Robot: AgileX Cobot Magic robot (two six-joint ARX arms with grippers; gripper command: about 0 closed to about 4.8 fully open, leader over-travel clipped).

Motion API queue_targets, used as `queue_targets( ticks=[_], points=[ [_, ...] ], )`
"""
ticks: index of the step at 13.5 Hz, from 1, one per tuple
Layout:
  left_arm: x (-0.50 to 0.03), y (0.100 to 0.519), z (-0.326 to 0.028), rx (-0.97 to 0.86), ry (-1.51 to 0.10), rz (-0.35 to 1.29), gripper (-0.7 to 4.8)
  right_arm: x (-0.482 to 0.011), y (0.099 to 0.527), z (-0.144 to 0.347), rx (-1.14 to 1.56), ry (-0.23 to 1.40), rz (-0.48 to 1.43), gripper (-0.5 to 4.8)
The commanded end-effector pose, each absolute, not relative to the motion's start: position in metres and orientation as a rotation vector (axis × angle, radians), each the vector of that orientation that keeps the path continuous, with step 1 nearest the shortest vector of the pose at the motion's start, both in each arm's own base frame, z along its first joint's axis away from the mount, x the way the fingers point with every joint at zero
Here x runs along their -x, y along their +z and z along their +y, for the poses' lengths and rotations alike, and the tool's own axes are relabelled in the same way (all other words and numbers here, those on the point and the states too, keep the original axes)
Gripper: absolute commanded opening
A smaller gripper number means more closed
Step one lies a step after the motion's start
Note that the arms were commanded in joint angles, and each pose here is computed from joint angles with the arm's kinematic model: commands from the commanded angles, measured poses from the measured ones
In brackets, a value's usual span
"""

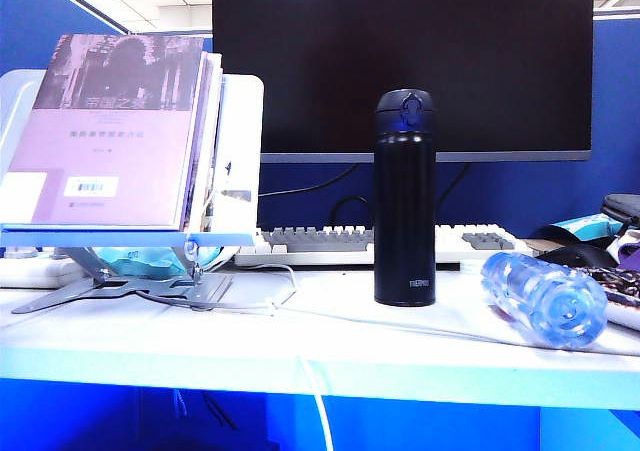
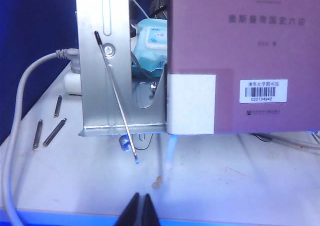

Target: Pick up the mineral water bottle and place it vertically to the right of the black thermos cup.

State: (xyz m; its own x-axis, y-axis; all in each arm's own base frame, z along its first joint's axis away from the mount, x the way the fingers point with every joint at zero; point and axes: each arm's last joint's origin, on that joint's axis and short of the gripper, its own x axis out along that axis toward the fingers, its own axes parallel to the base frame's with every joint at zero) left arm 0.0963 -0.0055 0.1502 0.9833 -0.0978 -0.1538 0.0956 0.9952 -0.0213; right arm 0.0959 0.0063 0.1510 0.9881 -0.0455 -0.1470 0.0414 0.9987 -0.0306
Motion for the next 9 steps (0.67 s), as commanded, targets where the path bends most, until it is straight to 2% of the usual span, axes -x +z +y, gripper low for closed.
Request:
queue_targets(
  ticks=[1,9],
  points=[
    [-0.0959,0.1493,-0.0057,0.01,-0.104,0.165,-0.04,-0.096,0.1499,0.0063,0.025,-0.043,0.154,0.0],
    [-0.0959,0.1494,-0.0057,0.01,-0.104,0.165,-0.04,-0.0961,0.1511,0.0063,0.023,-0.044,0.142,0.0]
  ],
)
